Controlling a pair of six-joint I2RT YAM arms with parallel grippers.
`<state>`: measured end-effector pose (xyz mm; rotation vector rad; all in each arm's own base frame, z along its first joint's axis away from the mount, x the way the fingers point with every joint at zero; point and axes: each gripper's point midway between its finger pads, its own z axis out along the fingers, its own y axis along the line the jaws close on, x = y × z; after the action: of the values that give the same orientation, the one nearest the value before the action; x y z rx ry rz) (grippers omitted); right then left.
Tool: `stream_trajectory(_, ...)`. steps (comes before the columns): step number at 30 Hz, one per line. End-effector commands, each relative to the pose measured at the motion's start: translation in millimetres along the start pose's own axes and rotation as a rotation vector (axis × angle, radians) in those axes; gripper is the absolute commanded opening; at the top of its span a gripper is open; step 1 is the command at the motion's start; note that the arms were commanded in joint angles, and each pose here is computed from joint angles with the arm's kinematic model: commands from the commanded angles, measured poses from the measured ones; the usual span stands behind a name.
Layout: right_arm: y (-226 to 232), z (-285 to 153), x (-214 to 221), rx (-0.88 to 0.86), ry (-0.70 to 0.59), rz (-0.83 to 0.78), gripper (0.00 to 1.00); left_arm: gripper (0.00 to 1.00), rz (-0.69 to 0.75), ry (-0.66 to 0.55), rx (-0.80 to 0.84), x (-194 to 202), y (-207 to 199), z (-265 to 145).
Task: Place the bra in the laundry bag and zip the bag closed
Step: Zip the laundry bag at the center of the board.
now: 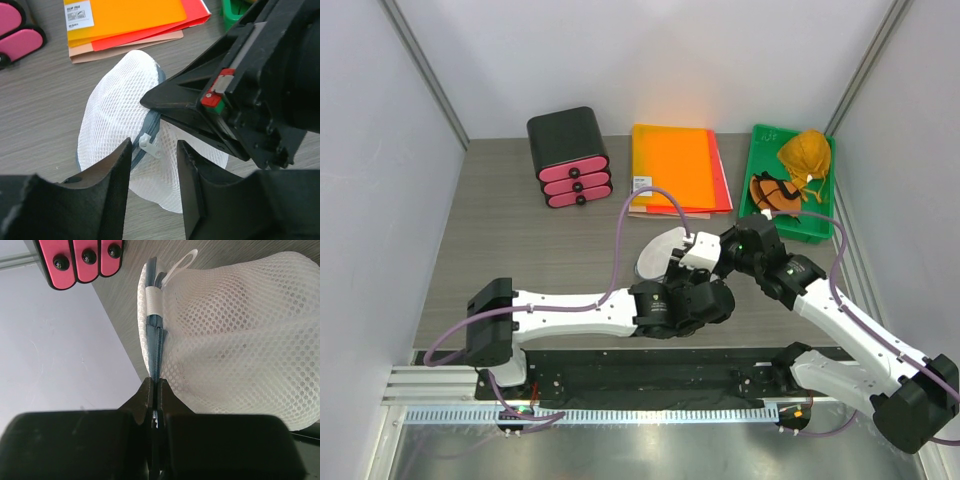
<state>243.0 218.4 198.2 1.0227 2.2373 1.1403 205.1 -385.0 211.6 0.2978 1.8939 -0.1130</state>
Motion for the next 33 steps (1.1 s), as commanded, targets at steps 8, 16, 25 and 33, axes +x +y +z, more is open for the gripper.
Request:
stream_trajectory(8, 31.9, -12.1, -4.0, -0.094, -0.024, 0.002, 0.01, 0.17, -0.072, -0.007, -0.045, -11.1, 12.9, 4.6)
stream_trajectory(16, 29.2, -9.4, -4.6, -0.087, -0.029, -0.013, 0.01, 0.03, -0.056, 0.027, 0.009, -6.8, 14.5, -2.8)
stream_trajectory(25, 44.7, -4.0, -33.3, -0.128, -0.039, -0.122, 0.01, 0.0, -0.037, 0.081, 0.157, 16.5, 24.4, -21.4)
stream_trajectory(33, 60.3, 38.7, -52.6, -0.177, 0.088, -0.275, 0.01, 0.0, 0.015, 0.107, 0.294, 39.7, 28.4, -37.0)
